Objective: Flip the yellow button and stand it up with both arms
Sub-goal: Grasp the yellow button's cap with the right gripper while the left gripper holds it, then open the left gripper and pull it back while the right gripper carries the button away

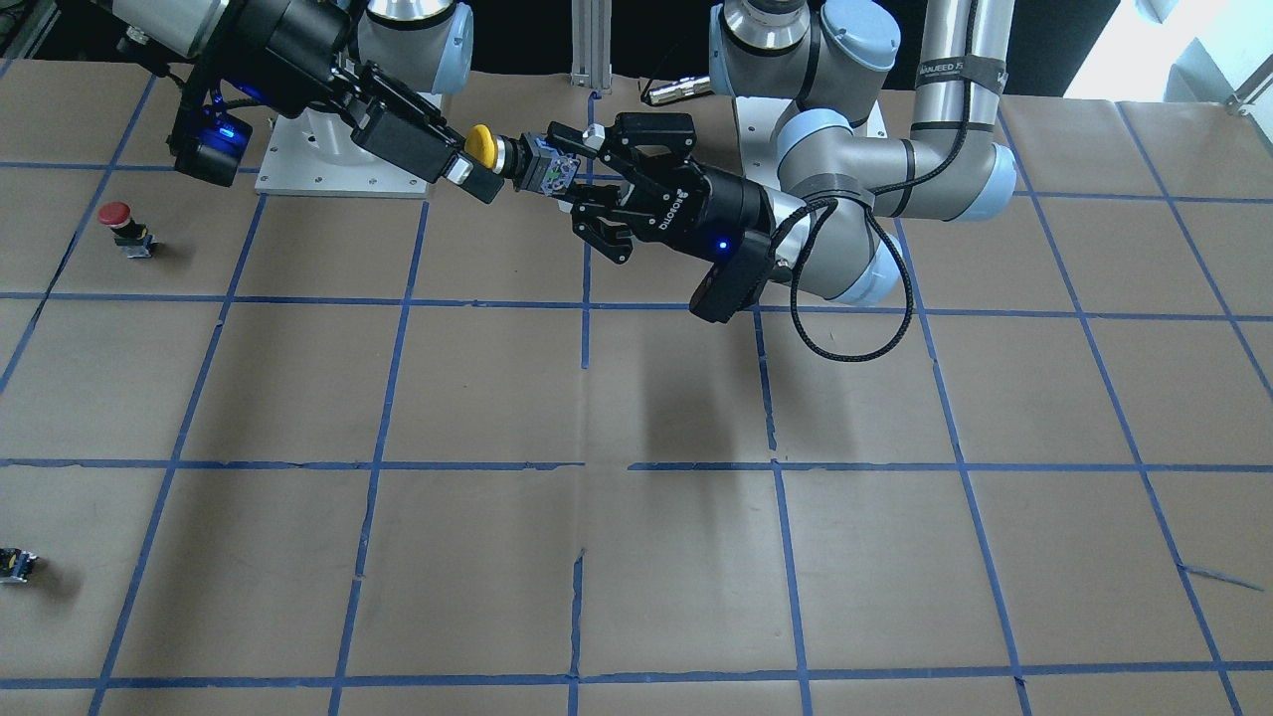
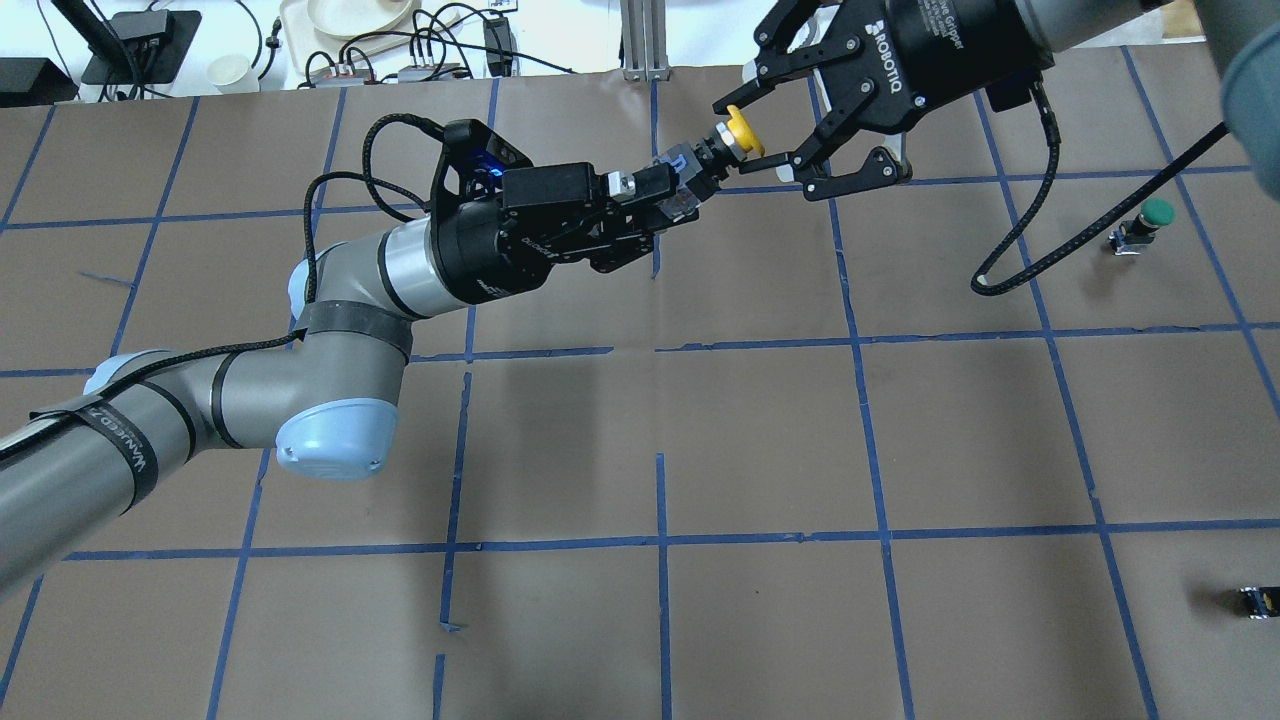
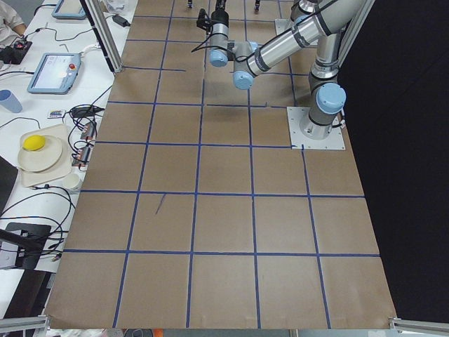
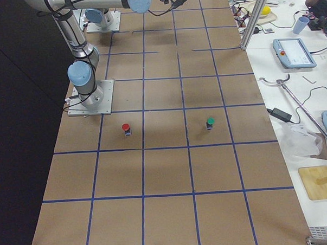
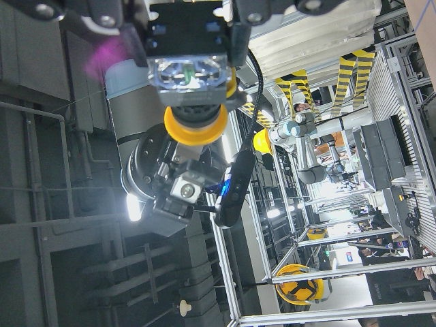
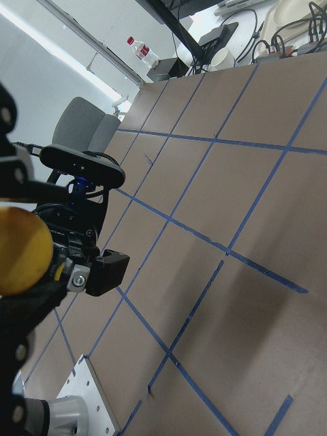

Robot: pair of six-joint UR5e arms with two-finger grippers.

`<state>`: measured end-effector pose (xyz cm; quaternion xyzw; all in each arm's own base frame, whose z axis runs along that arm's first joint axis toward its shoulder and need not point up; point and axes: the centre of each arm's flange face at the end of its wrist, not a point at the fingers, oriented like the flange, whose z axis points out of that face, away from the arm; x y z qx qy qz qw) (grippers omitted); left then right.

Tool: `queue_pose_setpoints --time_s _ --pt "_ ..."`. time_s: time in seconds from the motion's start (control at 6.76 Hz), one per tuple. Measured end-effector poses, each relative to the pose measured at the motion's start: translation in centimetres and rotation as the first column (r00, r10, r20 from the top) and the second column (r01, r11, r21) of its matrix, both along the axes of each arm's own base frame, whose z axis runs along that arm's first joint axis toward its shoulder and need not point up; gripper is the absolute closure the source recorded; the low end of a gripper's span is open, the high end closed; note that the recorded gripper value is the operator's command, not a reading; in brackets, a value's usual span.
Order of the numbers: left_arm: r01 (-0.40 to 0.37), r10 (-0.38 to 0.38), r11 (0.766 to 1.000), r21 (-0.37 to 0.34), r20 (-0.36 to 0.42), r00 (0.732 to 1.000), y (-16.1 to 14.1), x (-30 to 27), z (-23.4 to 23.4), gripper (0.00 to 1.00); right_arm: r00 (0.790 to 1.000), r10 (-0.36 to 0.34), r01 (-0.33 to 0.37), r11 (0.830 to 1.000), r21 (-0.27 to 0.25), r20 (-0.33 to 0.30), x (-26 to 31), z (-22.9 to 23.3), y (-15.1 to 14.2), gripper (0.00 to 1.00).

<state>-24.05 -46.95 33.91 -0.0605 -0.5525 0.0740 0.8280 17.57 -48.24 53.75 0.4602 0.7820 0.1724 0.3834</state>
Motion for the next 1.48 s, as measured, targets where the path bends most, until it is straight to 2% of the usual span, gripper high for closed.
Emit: queue_pose_setpoints --time_s 0.15,0.3,0.74,1.03,1.18,1.33,1.48 --pt "0.0 0.0 1.0 0.001 0.0 1.0 0.0 0.0 0.0 0.54 1.0 0.0 0.0 1.0 0.0 0.003 0.0 0.0 0.0 0.84" --pt "0.0 0.0 1.0 0.004 0.001 1.0 0.0 0.0 0.0 0.01 1.0 0.0 0.0 1.0 -0.002 0.003 0.0 0.0 0.0 0.85" --pt "0.026 -0.026 0.998 0.061 0.002 1.0 -0.2 0.2 0.3 0.0 1.0 -0.003 0.003 1.0 -0.004 0.007 -0.1 0.1 -0.1 0.87" --pt "0.027 -0.028 0.997 0.068 0.014 0.999 -0.7 0.6 0.9 0.0 1.0 -0.027 0.027 1.0 -0.009 -0.001 -1.4 0.1 -0.6 0.89" --pt "0.026 -0.034 0.996 0.091 0.093 0.995 -1.5 0.9 1.6 0.0 0.998 -0.055 0.055 0.998 -0.024 -0.011 -3.3 0.1 -1.2 0.9" --pt "0.0 -0.029 0.994 0.113 0.251 0.968 -3.0 1.3 2.6 0.0 0.997 -0.069 0.067 0.996 -0.058 -0.035 -5.6 -0.1 -1.7 0.9" --pt "-0.049 -0.011 0.99 0.13 0.427 0.904 -4.8 1.5 3.9 0.0 0.994 -0.05 0.04 0.994 -0.106 -0.096 -7.9 -0.7 -2.0 0.91"
